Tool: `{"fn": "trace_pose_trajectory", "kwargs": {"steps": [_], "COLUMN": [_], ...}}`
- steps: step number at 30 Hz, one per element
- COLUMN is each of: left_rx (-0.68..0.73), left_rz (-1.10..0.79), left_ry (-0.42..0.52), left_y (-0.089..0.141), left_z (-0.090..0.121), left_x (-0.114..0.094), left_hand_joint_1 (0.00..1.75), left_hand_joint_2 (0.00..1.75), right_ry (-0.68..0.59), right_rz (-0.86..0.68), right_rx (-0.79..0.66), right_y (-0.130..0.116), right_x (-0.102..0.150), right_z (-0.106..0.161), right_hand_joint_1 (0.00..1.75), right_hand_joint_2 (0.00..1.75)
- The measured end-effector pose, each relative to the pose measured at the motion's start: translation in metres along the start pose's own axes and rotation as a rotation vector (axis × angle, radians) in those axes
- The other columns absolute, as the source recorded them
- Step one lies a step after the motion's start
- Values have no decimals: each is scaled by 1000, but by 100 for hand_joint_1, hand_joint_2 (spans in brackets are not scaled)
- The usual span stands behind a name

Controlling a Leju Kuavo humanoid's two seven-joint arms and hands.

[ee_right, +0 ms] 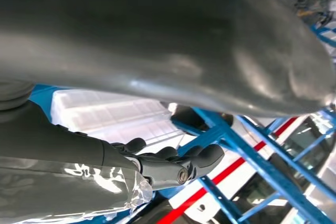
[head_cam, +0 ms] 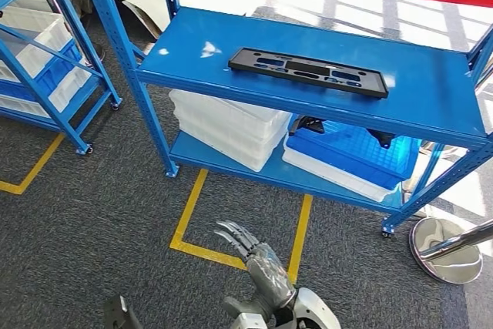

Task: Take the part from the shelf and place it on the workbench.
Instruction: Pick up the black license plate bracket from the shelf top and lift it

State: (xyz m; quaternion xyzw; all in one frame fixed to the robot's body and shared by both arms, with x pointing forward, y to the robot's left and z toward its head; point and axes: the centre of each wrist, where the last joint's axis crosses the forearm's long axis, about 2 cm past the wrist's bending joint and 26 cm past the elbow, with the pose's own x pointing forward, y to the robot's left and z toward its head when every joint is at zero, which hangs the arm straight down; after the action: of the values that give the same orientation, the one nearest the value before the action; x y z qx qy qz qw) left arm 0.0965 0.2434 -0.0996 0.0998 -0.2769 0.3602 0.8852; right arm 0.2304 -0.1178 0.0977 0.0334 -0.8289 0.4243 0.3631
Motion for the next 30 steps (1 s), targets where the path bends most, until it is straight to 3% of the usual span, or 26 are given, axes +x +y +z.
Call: {"fn": "trace_pose_trajectory", "kwargs": {"steps": [10,14,30], "left_rx": [-49,-49,-69], "left_rz": [20,20,29], "left_ry": [-51,-49,-55], "left_y": [-2,-2,-3], "left_z": [0,0,0], "left_x": [0,0,1], "left_hand_joint_1": [0,0,0], "left_hand_joint_2": [0,175,175], "right_ry": [-12,-5,21], "right_rz": [1,3,4], "right_rx": [12,10,14], "right_y": [4,4,7], "right_x": [5,4,3], "right_z": [5,7,16], "right_hand_joint_1": [0,0,0], "right_hand_joint_2": [0,0,0]}}
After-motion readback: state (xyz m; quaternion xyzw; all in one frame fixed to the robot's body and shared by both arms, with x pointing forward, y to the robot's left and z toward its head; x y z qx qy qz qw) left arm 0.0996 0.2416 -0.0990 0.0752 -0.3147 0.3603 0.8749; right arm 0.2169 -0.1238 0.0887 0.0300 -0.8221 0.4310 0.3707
